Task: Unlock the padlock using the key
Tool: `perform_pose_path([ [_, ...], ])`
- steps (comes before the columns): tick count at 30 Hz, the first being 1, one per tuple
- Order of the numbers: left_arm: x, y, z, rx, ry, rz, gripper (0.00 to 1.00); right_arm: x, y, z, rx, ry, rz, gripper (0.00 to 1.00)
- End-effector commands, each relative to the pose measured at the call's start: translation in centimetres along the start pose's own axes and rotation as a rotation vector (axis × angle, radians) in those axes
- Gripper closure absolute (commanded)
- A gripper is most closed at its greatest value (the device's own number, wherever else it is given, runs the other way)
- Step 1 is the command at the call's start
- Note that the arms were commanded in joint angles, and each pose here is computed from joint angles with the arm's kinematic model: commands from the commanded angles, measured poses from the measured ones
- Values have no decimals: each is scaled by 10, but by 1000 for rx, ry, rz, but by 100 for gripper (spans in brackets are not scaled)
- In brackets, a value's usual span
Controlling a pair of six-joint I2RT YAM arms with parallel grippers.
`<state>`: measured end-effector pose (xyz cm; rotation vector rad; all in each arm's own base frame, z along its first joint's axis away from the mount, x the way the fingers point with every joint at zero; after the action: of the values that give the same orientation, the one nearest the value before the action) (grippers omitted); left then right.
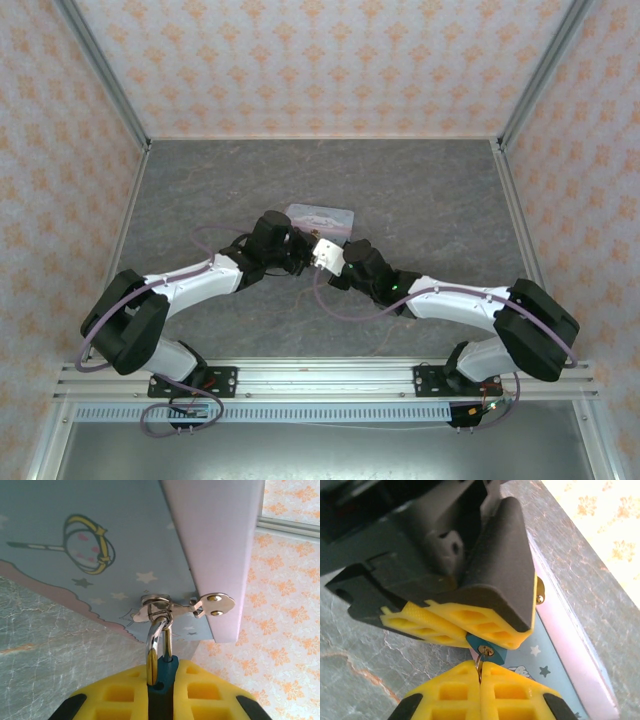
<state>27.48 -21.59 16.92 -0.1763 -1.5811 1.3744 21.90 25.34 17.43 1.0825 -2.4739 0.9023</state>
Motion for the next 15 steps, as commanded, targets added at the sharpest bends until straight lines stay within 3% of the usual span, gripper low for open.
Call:
perform_pose_path([
  [1, 4, -13, 7, -13, 28, 37, 100, 1, -15, -15, -215, -83, 101, 100],
  [8, 1, -5, 5, -25, 15, -3, 100, -1, -9, -6, -482, -91, 53, 100],
  [15, -3, 11, 0, -49, -33, -69, 75, -5, -3, 12, -817, -81, -84, 100],
])
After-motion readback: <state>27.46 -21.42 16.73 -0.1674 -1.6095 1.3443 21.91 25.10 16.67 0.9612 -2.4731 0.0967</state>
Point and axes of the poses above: each hand's point on the last joint's axis, 136 mm out from that joint toward the fingers, its own x axis back along the fingers, its own y axis along the line the jaws close on, z = x × y, the point moved 8 cm from there along x, back along the fingers
